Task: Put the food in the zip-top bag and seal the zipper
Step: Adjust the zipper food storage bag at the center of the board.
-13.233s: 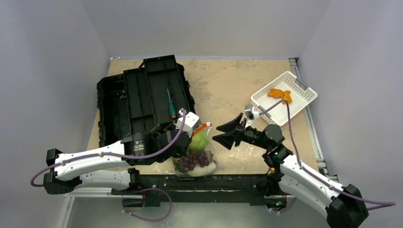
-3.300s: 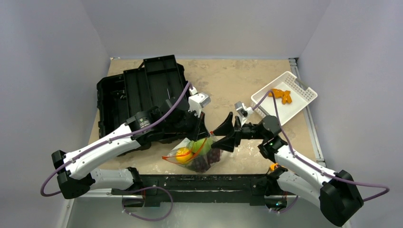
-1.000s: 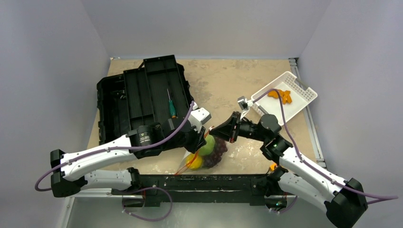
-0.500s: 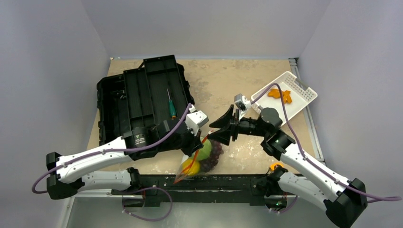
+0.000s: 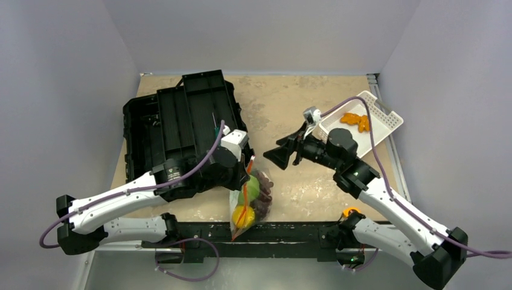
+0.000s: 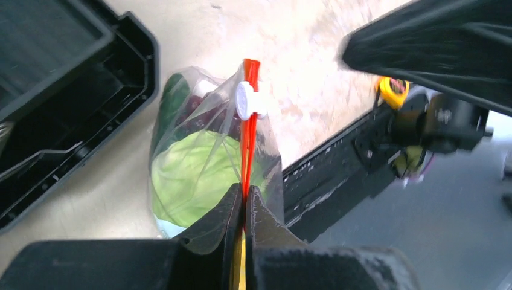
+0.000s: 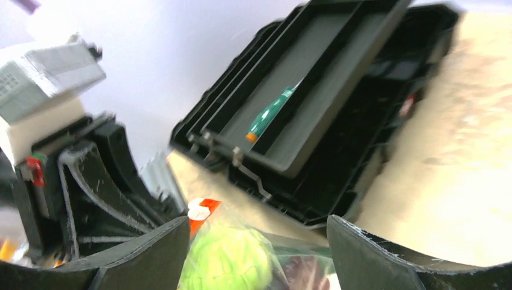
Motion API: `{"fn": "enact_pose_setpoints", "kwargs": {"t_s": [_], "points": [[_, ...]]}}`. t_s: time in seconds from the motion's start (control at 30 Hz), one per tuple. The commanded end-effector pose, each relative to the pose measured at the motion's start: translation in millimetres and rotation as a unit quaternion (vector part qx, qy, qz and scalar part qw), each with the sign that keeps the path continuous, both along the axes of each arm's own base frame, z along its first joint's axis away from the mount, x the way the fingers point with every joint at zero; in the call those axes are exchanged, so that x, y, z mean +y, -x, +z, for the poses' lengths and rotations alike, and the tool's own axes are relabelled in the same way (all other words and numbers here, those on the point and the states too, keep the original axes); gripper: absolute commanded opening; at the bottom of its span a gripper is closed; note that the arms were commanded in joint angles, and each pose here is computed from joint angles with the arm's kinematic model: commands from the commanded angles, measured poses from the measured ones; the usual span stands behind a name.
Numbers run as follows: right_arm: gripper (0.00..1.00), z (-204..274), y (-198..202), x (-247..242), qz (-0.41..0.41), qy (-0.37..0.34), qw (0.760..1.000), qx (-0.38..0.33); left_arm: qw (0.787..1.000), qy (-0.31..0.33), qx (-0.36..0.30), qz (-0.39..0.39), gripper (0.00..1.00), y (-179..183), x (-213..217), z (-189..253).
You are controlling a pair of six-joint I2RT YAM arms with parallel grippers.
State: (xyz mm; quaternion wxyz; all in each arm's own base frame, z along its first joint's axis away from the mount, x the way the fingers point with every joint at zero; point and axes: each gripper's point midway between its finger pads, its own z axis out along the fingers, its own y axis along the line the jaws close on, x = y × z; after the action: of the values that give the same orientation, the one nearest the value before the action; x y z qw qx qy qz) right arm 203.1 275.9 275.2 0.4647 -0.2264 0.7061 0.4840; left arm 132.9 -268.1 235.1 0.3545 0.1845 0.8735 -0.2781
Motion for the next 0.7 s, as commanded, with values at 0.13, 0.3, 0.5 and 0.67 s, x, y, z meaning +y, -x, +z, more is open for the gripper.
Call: {"fn": "enact_pose_setpoints", "kwargs": {"t_s": [0.13, 0.3, 0.5, 0.67], "points": [[0.86, 6.9, -18.6, -40.2, -0.148, 0.088, 0.985, 0.022, 0.959, 0.116, 0.054, 0.252, 0.0, -43.8, -1.8, 41.9], [0.86, 9.9, 25.1, -13.4, -0.083, 0.078, 0.993, -0.012, 0.928, 0.144, 0.074, 0.335, 0.0, -56.2, 1.4, 38.0], [0.83, 4.0, 62.4, 1.2, -0.067, 0.073, 0.993, -0.059, 0.902, 0.182, 0.102, 0.378, 0.0, -59.3, 1.2, 38.2], [0.77, -8.0, 78.7, 20.1, -0.051, 0.076, 0.991, -0.099, 0.881, 0.21, 0.128, 0.405, 0.0, -57.3, 6.7, 35.3]]}}
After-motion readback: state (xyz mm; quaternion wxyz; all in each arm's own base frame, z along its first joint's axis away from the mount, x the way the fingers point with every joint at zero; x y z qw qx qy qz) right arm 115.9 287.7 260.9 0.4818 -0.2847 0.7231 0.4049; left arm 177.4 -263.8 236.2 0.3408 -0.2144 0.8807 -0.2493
